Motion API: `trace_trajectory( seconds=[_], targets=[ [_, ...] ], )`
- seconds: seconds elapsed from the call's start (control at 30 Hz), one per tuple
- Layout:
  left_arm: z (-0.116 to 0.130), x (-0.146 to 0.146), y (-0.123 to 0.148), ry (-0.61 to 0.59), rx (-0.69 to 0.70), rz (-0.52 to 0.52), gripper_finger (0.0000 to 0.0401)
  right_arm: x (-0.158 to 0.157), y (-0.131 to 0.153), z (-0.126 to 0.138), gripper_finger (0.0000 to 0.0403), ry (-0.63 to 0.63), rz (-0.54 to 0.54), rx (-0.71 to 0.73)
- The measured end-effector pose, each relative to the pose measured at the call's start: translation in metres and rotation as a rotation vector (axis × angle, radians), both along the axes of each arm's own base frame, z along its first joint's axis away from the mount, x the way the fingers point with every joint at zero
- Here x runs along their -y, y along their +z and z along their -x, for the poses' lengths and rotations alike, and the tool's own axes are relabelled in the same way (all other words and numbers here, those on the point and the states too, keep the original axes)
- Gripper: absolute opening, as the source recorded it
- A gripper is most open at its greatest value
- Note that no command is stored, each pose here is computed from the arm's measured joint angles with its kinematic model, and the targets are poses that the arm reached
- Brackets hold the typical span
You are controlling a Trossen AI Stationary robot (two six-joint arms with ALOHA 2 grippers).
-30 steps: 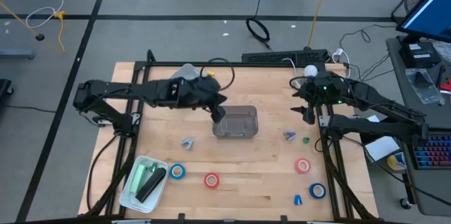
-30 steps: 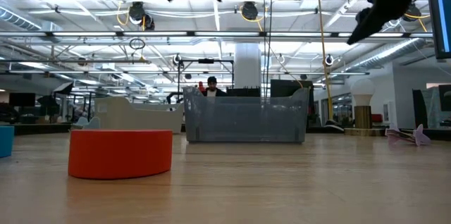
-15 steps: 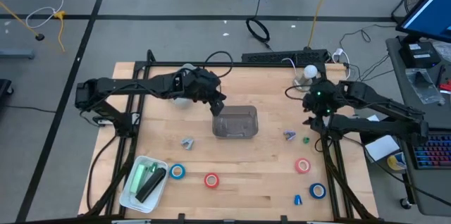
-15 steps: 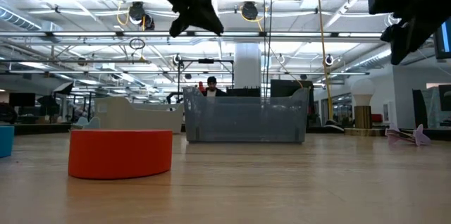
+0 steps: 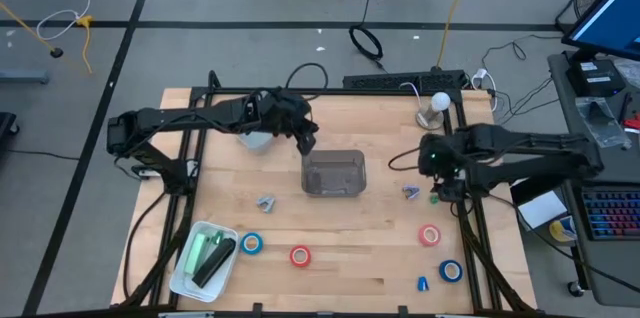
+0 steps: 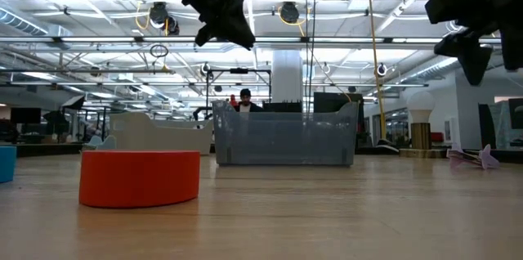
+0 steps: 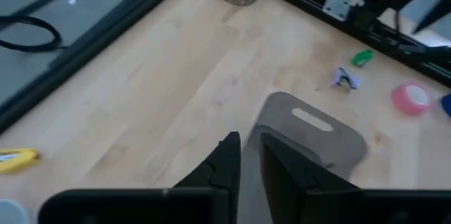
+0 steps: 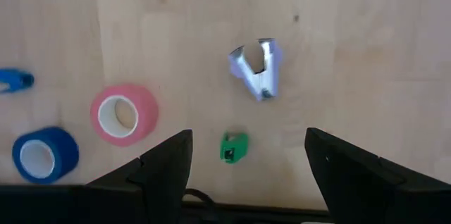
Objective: Pick and place Stapler, Stapler remover, tape
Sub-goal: Put the green stapler into the white bin
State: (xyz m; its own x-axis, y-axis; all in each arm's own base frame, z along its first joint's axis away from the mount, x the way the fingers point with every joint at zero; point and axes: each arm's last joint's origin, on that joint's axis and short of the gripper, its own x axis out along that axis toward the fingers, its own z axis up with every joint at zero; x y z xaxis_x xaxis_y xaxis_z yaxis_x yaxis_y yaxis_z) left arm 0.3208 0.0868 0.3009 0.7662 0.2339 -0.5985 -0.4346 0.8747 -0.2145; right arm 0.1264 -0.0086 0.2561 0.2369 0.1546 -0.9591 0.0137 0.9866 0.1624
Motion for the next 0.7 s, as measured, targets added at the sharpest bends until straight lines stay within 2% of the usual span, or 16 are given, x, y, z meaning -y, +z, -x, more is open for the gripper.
trace_trajectory(
  seconds=[0.23,0.4,0.5,0.6,0.7],
  targets=[
    [0.002,-0.006,-0.008,0.019,-0.006,-0.049,0.0071,-0.010,-0.010,-0.012,0.0267,0.042,0.011,-0.102],
    [0.005,-0.004,-0.030,0.039,-0.027,-0.010,0.0072,-0.013,-0.015,-0.015,0.0267,0.002,0.057,-0.164],
    [0.008,-0.003,-0.039,0.043,-0.051,0.010,0.0072,-0.016,-0.023,-0.011,0.0267,-0.091,0.038,-0.235],
    [0.008,-0.003,-0.041,0.039,-0.055,0.007,0.0072,-0.019,-0.035,-0.001,0.0267,-0.134,0.041,-0.321],
    [0.007,-0.005,-0.038,0.031,-0.030,-0.018,0.0072,-0.023,-0.045,0.000,0.0267,-0.136,0.044,-0.324]
  ],
)
